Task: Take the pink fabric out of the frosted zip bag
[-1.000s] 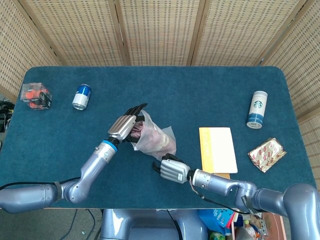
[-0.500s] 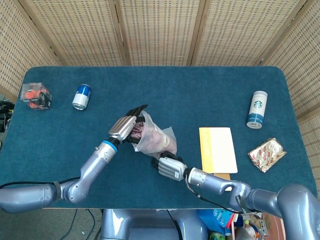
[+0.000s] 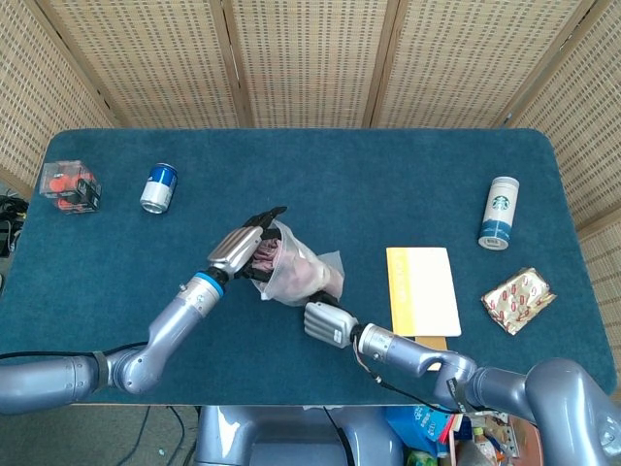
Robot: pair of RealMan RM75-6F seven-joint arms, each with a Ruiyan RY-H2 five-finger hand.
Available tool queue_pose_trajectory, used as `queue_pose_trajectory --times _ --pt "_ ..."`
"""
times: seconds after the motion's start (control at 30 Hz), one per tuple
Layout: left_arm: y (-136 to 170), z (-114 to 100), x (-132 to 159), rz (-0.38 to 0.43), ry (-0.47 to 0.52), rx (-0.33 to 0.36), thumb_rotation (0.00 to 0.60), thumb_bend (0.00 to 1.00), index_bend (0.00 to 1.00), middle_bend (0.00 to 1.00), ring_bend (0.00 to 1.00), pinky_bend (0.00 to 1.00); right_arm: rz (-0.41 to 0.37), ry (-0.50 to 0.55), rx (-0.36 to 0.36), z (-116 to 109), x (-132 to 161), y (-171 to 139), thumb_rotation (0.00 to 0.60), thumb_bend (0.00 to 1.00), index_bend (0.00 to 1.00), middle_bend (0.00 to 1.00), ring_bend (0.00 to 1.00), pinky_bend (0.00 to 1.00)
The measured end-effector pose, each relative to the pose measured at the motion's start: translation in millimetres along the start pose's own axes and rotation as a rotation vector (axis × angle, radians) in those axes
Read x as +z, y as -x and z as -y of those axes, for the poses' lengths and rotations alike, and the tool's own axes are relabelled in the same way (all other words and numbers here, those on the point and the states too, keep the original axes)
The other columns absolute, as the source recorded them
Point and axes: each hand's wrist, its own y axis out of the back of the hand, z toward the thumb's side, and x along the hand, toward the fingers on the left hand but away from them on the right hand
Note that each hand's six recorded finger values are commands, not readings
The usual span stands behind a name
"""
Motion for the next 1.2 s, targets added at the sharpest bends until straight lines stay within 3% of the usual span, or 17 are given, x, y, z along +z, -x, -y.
queue_pose_trajectory --times 0.13,0.4,0.7,0.9,1.2 --pt "0 -2 0 0.004 0.002 0.005 0.600 0.68 0.71 0.00 0.00 0.00 -0.003 0.005 -0.008 -1 0 0 0.600 1.00 0.79 0.81 0.76 0.98" --pt "1 -9 -2 0.009 -0.003 0.032 0.600 0.68 0.72 0.00 0.00 0.00 0.014 0.007 -0.022 -1 -7 -6 0.600 1.00 0.80 0.81 0.76 0.99" --pt "3 -33 -10 0.020 -0.045 0.158 0.600 0.68 0.73 0.00 0.00 0.00 0.026 -0.037 0.011 12 -19 -23 0.600 1.00 0.81 0.81 0.77 0.99" --pt "12 -67 -24 -0.004 -0.064 0.227 0.600 0.69 0.73 0.00 0.00 0.00 0.062 -0.073 0.091 40 -41 -55 0.600 1.00 0.81 0.82 0.77 0.99" --pt "41 -139 -63 -0.073 -0.062 0.374 0.600 0.69 0.73 0.00 0.00 0.00 0.134 -0.110 0.227 81 -73 -113 0.600 1.00 0.81 0.82 0.77 0.99"
